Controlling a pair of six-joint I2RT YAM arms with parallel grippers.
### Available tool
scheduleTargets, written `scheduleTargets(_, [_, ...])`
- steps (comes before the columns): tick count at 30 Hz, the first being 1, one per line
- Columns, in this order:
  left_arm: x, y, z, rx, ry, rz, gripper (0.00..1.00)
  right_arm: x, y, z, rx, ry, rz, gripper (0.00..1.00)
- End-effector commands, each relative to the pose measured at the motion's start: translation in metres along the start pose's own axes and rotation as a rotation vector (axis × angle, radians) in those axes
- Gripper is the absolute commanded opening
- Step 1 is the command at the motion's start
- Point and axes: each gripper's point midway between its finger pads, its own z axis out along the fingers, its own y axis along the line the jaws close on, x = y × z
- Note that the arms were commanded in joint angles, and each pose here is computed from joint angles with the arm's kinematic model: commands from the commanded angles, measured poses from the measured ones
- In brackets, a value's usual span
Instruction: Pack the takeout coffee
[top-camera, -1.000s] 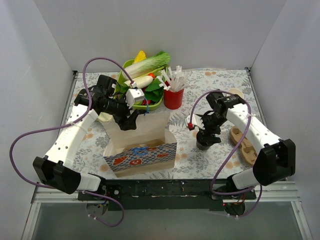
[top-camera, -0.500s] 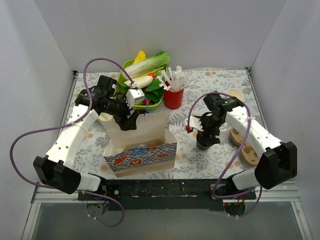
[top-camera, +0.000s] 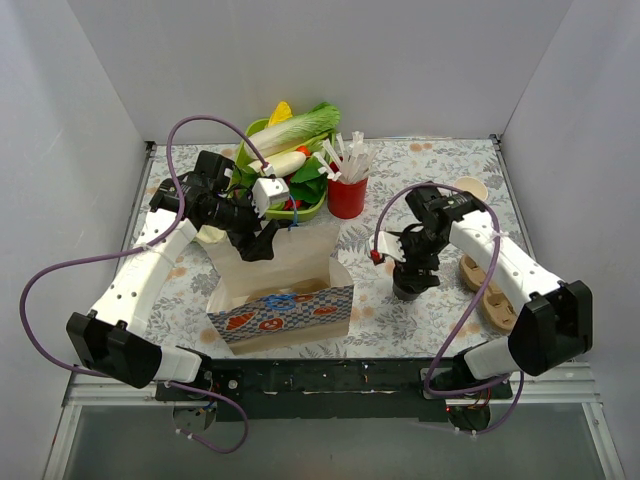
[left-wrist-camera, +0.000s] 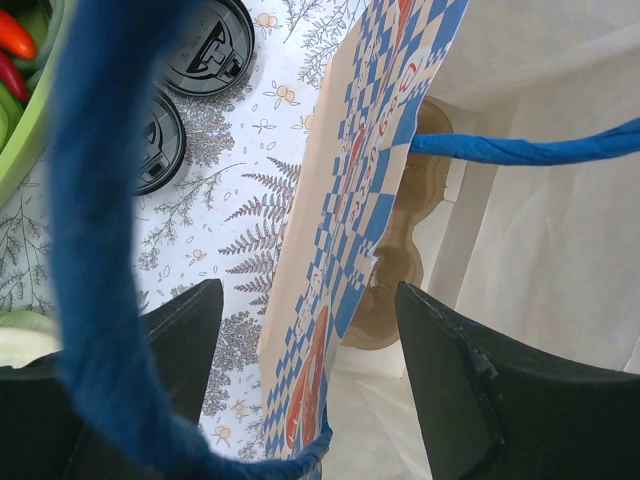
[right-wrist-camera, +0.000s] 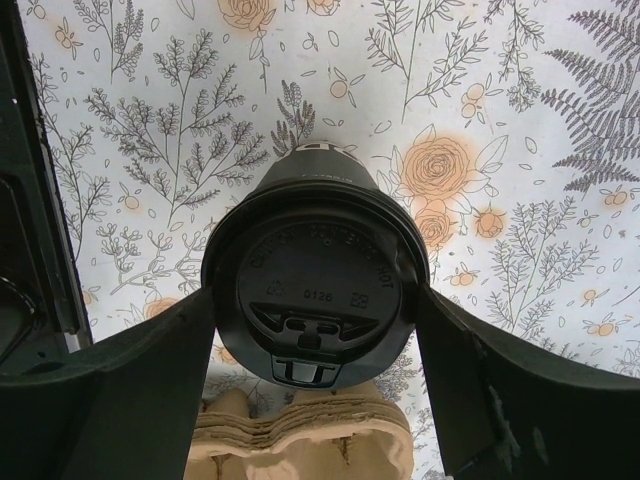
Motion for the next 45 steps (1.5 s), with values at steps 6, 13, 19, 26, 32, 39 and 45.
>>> scheduleTargets(6, [-0.040,-0.010,-0.019,0.019,-0.126,0.021,0.70,-0.007,0.011,-0.013,-0.062,0.006,0.061,0.30])
scheduleTargets(13, [-0.067,-0.012,-0.034,0.035,-0.178,0.027,0.73,-0.024,-0.012,-0.043,0.037,-0.016,0.068,0.01])
scheduleTargets(19, [-0.112,-0.014,-0.069,-0.024,-0.307,0.067,0.74,-0.071,-0.057,-0.109,0.253,-0.146,0.072,0.01])
scheduleTargets(26, [-0.137,0.004,-0.106,-0.181,-0.359,0.045,0.79,-0.147,-0.121,-0.224,0.575,-0.440,0.233,0.01])
scheduleTargets(32, [-0.133,0.019,-0.111,-0.213,-0.444,-0.166,0.79,-0.213,-0.077,-0.283,0.555,-0.764,0.006,0.01])
scheduleTargets(39, [-0.114,0.059,-0.118,-0.318,-0.428,-0.310,0.79,-0.242,-0.008,-0.280,0.400,-0.878,-0.138,0.01])
scheduleTargets(45, [-0.103,0.009,-0.121,-0.167,-0.413,-0.243,0.76,-0.253,0.033,-0.272,0.321,-0.853,-0.193,0.01])
